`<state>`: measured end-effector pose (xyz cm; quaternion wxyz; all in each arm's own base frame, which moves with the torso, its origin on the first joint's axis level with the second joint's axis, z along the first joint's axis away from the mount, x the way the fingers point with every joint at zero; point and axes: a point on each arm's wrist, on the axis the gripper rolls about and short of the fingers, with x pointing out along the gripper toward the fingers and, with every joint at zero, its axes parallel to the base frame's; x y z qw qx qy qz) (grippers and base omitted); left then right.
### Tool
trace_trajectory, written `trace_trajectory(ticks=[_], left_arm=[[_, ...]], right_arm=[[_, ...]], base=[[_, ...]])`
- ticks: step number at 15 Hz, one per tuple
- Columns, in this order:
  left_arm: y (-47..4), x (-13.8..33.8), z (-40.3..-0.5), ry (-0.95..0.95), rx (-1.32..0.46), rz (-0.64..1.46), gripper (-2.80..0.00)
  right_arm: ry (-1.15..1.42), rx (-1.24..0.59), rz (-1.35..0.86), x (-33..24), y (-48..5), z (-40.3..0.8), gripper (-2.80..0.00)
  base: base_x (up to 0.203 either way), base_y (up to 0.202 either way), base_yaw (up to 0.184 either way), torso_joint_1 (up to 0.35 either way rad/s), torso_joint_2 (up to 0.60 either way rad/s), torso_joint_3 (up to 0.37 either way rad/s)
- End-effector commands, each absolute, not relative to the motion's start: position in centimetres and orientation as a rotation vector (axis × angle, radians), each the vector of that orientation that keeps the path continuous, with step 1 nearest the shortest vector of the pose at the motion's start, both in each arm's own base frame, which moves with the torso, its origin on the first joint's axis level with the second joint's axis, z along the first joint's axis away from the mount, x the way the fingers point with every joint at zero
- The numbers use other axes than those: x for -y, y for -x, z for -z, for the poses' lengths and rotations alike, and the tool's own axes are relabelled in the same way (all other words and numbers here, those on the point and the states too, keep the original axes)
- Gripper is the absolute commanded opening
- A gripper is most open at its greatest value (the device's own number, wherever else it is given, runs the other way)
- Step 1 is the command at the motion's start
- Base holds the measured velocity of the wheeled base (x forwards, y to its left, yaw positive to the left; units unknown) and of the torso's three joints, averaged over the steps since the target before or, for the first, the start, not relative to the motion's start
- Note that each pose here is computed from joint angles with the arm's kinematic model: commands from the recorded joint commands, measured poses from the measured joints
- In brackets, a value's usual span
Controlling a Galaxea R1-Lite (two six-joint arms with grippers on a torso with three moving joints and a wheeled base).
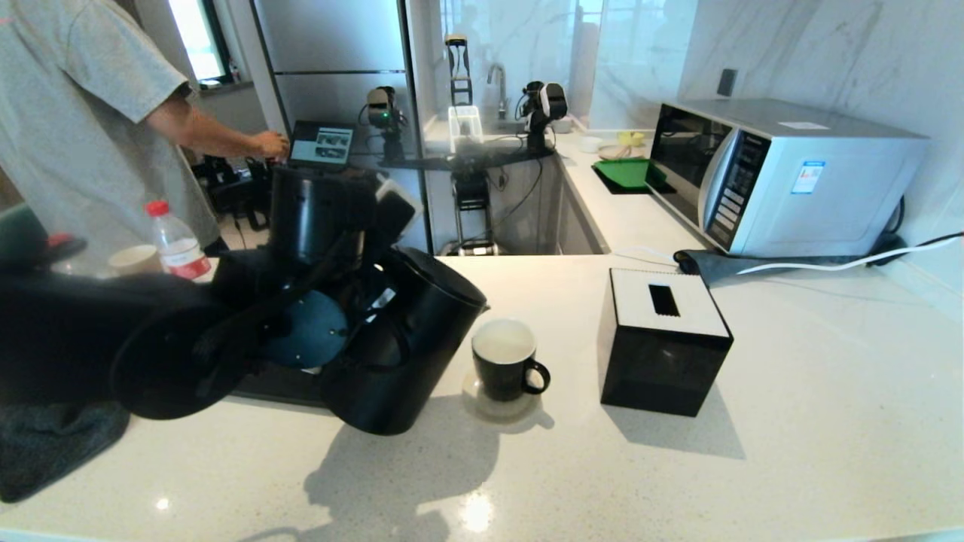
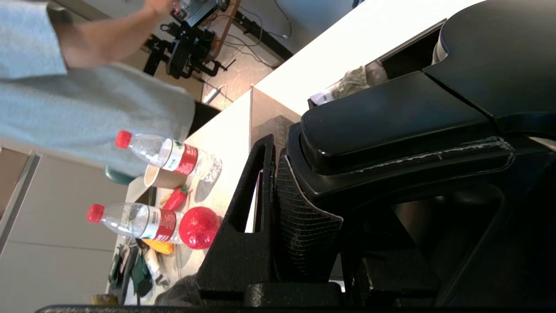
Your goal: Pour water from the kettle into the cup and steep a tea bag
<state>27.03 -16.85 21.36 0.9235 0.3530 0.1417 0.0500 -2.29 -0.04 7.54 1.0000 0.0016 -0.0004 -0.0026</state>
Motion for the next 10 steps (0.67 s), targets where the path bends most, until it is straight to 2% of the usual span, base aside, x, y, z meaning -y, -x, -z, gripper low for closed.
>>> trace_trajectory(ticks=[1,10], left_arm=[[-26.99,17.00,-21.44,-0.726,-0.286,-0.103,-2.80],[-26.80,17.54,-21.53,-0.756,-0.293,-0.080,-2.80]], right_arm=[[-0.003,0.000,0.005,0.05,2.28,-7.55,-2.80],[-0.003,0.000,0.005,0.05,2.28,-7.55,-2.80]], base=[[0.000,0.000,0.000,0.000,0.00,0.000],[0.000,0.000,0.000,0.000,0.00,0.000]])
